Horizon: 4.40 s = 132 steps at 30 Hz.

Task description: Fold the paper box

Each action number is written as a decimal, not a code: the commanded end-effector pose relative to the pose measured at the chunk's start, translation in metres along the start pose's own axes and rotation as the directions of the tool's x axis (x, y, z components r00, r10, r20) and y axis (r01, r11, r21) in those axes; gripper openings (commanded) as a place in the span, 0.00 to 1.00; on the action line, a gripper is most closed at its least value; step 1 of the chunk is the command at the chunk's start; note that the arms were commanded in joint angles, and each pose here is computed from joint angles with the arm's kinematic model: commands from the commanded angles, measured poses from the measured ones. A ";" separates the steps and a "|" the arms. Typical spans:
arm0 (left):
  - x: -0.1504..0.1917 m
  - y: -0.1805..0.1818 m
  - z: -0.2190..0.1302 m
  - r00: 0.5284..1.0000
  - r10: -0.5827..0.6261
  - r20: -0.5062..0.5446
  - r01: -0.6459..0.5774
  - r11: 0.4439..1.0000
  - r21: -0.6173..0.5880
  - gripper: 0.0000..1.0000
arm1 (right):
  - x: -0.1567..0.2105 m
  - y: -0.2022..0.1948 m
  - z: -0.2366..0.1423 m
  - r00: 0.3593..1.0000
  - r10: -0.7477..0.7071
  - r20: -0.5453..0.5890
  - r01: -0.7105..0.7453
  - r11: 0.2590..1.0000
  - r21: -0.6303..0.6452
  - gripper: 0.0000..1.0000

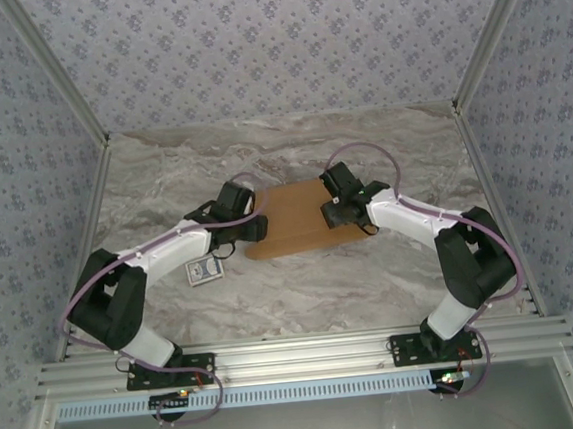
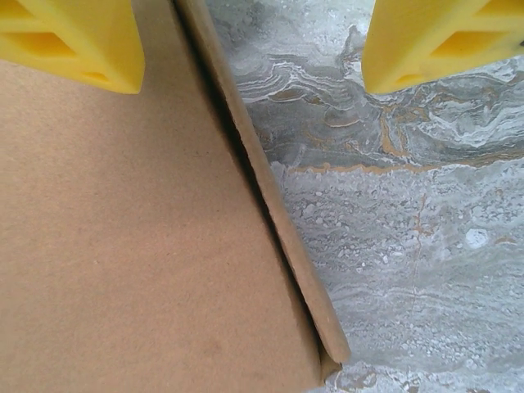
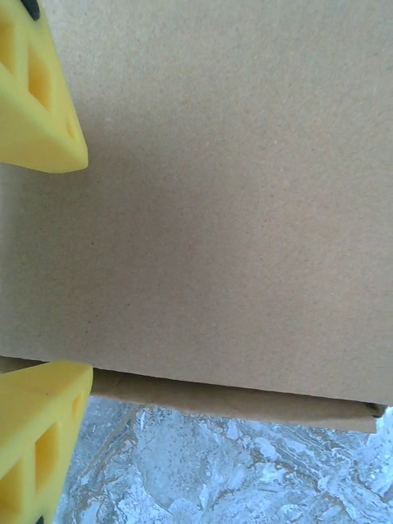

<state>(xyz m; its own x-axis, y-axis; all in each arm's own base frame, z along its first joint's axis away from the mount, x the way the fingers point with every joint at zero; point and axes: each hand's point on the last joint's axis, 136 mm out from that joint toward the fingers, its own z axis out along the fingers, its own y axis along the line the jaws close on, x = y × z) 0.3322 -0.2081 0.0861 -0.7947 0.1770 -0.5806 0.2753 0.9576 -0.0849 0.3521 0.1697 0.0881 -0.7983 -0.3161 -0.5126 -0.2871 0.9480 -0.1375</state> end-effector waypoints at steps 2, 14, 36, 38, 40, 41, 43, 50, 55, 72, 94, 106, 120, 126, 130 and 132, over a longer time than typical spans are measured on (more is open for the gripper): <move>-0.011 -0.001 -0.018 0.998 -0.002 0.063 0.001 1.000 0.021 0.71 | -0.005 -0.001 -0.019 1.000 -0.021 0.009 0.021 1.000 -0.015 0.65; 0.036 -0.097 -0.073 0.767 0.601 0.224 -0.627 0.776 0.066 0.76 | 0.022 -0.013 -0.064 0.993 0.117 -0.003 -0.115 0.977 -0.181 0.68; 0.018 -0.116 -0.015 0.448 0.893 0.030 -0.870 0.444 -0.214 0.40 | 0.030 -0.033 -0.070 0.974 0.227 0.001 -0.219 0.941 -0.257 0.68; 0.013 -0.114 -0.018 0.463 0.886 0.038 -0.865 0.461 -0.198 0.33 | 0.030 -0.034 -0.072 0.974 0.228 0.006 -0.219 0.943 -0.253 0.68; 0.008 -0.110 -0.021 0.478 0.878 0.040 -0.859 0.476 -0.186 0.26 | 0.031 -0.035 -0.074 0.973 0.231 0.013 -0.221 0.943 -0.250 0.68; 0.006 -0.109 -0.022 0.481 0.876 0.040 -0.858 0.479 -0.183 0.24 | 0.030 -0.036 -0.075 0.972 0.233 0.017 -0.222 0.943 -0.250 0.68; 0.000 -0.104 -0.024 0.489 0.871 0.038 -0.854 0.487 -0.181 0.17 | 0.030 -0.036 -0.079 0.972 0.233 0.032 -0.218 0.944 -0.248 0.67; -0.029 -0.094 -0.037 0.507 0.860 0.059 -0.837 0.507 -0.207 0.01 | 0.024 -0.030 -0.102 0.973 0.198 0.121 -0.158 0.948 -0.276 0.67; -0.051 -0.085 -0.052 0.537 0.839 0.082 -0.812 0.541 -0.221 0.00 | 0.016 -0.009 -0.127 0.958 0.156 0.243 -0.064 0.936 -0.346 0.67; -0.113 -0.056 -0.092 0.609 0.778 0.154 -0.771 0.626 -0.116 0.00 | 0.016 0.194 -0.123 0.800 -0.216 0.559 0.525 0.702 -0.481 0.67; -0.119 -0.054 -0.080 0.605 0.785 0.130 -0.781 0.617 -0.095 0.00 | 0.013 0.355 -0.034 0.413 -0.612 0.675 0.907 0.347 -0.240 0.88; -0.120 -0.054 -0.083 0.603 0.785 0.144 -0.780 0.618 -0.099 0.00 | -0.002 0.364 -0.011 0.425 -0.647 0.633 0.905 0.297 -0.304 0.92; -0.119 -0.053 -0.080 0.604 0.784 0.140 -0.779 0.618 -0.101 0.00 | 0.003 0.379 0.011 0.437 -0.676 0.594 0.888 0.222 -0.402 0.91; -0.118 -0.053 -0.080 0.602 0.786 0.141 -0.781 0.616 -0.104 0.00 | 0.020 0.381 0.013 0.461 -0.699 0.547 0.851 0.174 -0.495 0.80; -0.119 -0.053 -0.079 0.602 0.786 0.139 -0.780 0.616 -0.105 0.00 | 0.024 0.378 0.011 0.477 -0.713 0.515 0.837 0.189 -0.513 0.67; -0.118 -0.053 -0.079 0.602 0.786 0.138 -0.780 0.616 -0.105 0.00 | 0.023 0.376 0.007 0.489 -0.706 0.512 0.836 0.213 -0.506 0.61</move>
<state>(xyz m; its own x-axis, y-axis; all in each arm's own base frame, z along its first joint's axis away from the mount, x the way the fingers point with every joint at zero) 0.3714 -0.2601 0.2171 -0.1989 0.8331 -0.5161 0.7286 0.4779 0.4906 0.2426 0.5341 0.0317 0.1333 -0.7590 -0.6373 -0.9909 -0.0898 -0.1002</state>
